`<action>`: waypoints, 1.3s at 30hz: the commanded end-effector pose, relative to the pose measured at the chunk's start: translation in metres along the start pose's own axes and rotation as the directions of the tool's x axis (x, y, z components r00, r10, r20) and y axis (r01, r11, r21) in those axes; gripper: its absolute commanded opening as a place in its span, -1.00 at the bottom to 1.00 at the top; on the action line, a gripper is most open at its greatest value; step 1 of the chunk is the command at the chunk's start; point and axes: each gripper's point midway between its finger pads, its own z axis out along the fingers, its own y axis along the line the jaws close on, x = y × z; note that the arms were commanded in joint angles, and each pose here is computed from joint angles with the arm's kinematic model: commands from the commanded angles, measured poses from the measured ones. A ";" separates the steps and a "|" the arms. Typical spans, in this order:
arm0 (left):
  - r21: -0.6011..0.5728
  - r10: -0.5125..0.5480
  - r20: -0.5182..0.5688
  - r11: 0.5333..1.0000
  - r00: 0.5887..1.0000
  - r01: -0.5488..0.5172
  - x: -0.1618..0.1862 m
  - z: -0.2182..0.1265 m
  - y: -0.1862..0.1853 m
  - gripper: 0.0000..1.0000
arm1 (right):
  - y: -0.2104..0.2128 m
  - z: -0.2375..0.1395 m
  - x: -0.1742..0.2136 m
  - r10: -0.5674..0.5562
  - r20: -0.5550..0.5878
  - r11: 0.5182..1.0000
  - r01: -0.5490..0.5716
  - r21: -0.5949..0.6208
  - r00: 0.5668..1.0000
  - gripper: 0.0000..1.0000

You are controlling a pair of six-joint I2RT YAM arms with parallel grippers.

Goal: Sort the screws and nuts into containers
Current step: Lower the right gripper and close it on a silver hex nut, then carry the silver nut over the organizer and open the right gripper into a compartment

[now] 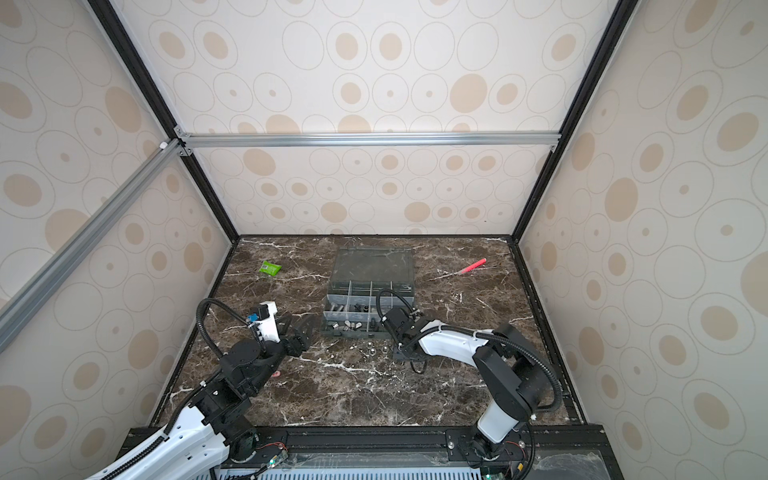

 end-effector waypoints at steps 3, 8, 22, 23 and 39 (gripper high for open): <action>-0.029 -0.019 0.017 0.999 1.000 0.020 -0.004 -0.002 0.006 0.54 | -0.001 -0.007 0.007 -0.002 -0.012 1.000 0.002 -0.008 1.000 -0.49; -0.037 -0.021 0.015 0.999 1.000 0.021 -0.002 -0.002 0.008 0.54 | 0.006 -0.025 -0.004 -0.007 0.023 0.999 0.008 -0.044 1.000 -0.49; -0.046 -0.009 0.034 0.999 0.999 0.011 -0.012 -0.003 0.007 0.55 | 0.070 -0.080 -0.102 -0.122 0.246 0.981 0.155 -0.119 0.962 -0.49; -0.045 -0.010 0.035 0.999 0.999 0.012 -0.012 -0.004 0.007 0.55 | 0.075 -0.078 -0.110 -0.128 0.253 0.979 0.163 -0.122 0.959 -0.49; -0.052 -0.048 0.014 0.997 0.999 0.049 -0.002 -0.009 0.013 0.56 | 0.103 -0.041 -0.140 -0.095 0.204 0.983 0.124 -0.135 0.974 -0.19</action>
